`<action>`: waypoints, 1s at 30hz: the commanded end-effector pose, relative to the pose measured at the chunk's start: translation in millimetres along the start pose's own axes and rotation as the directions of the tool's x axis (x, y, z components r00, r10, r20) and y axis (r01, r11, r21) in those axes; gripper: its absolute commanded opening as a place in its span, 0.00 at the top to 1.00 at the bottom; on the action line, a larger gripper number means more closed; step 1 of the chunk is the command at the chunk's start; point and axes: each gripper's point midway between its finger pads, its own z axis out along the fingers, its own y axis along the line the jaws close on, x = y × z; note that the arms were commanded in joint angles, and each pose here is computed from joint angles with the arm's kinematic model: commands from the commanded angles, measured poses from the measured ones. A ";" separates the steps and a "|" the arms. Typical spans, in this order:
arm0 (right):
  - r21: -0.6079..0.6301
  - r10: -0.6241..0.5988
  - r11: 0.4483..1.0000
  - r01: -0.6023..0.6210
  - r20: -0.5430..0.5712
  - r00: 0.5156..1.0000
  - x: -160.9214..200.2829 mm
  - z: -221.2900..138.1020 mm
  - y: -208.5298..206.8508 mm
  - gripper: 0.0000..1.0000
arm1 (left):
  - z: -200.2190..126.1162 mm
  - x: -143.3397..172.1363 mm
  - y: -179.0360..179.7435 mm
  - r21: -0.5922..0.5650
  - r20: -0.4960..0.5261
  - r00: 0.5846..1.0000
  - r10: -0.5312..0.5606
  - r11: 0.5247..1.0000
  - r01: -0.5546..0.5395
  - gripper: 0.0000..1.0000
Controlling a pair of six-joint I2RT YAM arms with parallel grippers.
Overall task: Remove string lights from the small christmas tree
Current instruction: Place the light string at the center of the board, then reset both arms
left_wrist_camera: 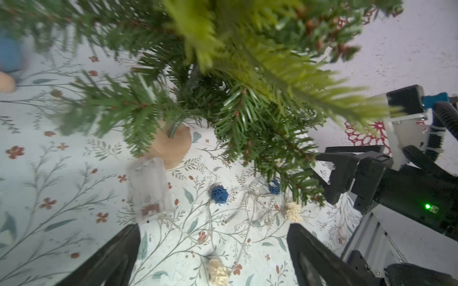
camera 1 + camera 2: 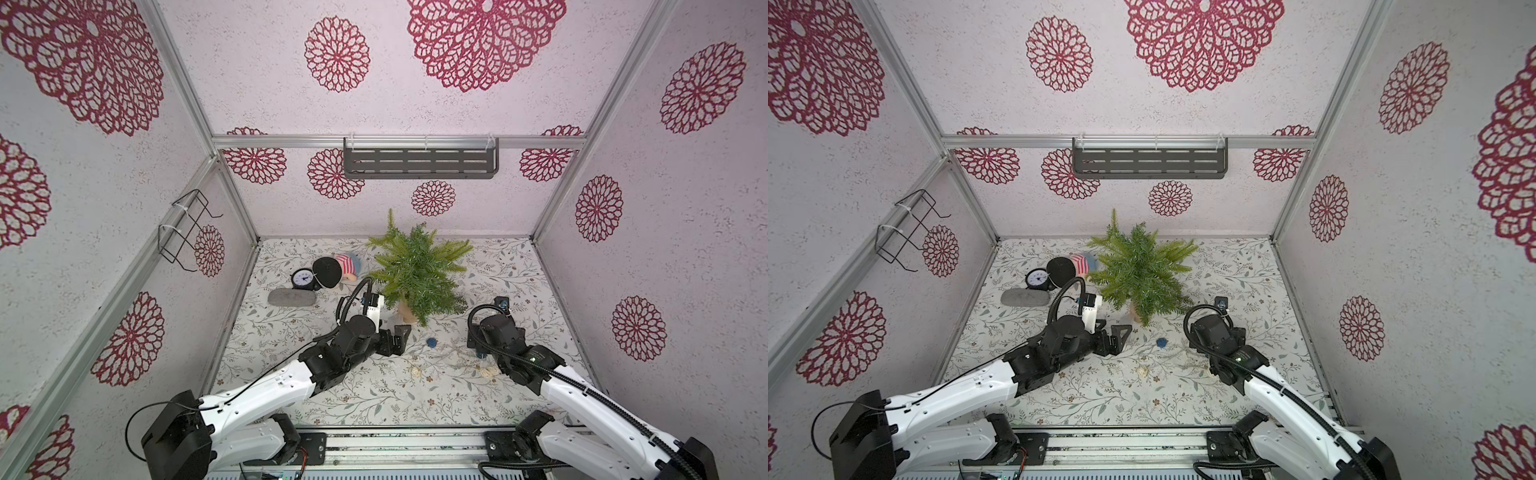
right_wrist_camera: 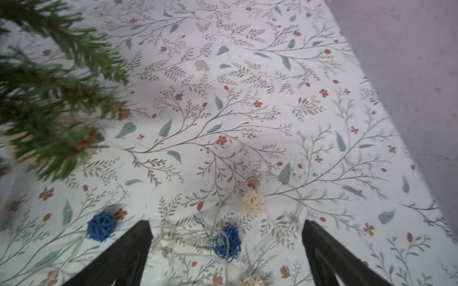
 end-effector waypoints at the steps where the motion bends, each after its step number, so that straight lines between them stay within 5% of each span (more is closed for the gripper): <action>1: 0.117 0.094 0.987 -0.112 0.154 0.984 -42.7 4.0 -28.4 0.01 | -26.2 -35.8 60.3 -0.219 0.108 0.993 -0.047 0.973 0.070 0.03; 4: 0.170 0.157 0.966 -0.196 0.217 0.963 -59.1 20.8 -56.0 0.01 | -52.7 -69.1 105.8 -0.325 0.246 0.967 -0.068 0.934 0.148 0.03; 8: 0.223 0.115 0.955 -0.195 0.329 0.937 -69.3 45.8 -75.0 0.01 | -81.3 -95.4 176.7 -0.542 0.365 0.931 -0.010 0.811 0.221 0.03; 11: 0.239 0.058 0.957 -0.162 0.390 0.919 -67.3 65.0 -81.5 0.01 | -91.0 -98.9 220.1 -0.671 0.359 0.932 0.042 0.706 0.226 0.03; 16: 0.209 -0.026 0.974 -0.091 0.500 0.865 -60.2 81.3 -84.7 0.01 | -93.7 -97.7 268.2 -0.777 0.283 0.945 0.166 0.617 0.124 0.02; 18: 0.125 -0.027 0.991 -0.043 0.508 0.861 -57.2 90.0 -75.1 0.01 | -87.4 -101.2 275.5 -0.759 0.308 0.918 0.249 0.646 0.079 0.03; 20: 0.088 -0.001 0.995 -0.053 0.525 0.851 -47.5 101.6 -80.2 0.01 | -75.6 -97.0 292.8 -0.705 0.264 0.952 0.152 0.704 0.083 0.04; 23: 0.061 0.069 0.991 -0.115 0.508 0.859 -45.9 104.5 -93.6 0.01 | -59.4 -111.9 287.3 -0.657 0.316 0.897 0.309 0.753 -0.028 0.04; 30: 0.079 0.015 0.995 -0.060 0.475 0.880 -46.1 109.2 -82.5 0.01 | -52.4 -120.2 305.0 -0.670 0.277 0.916 0.290 0.742 -0.032 0.05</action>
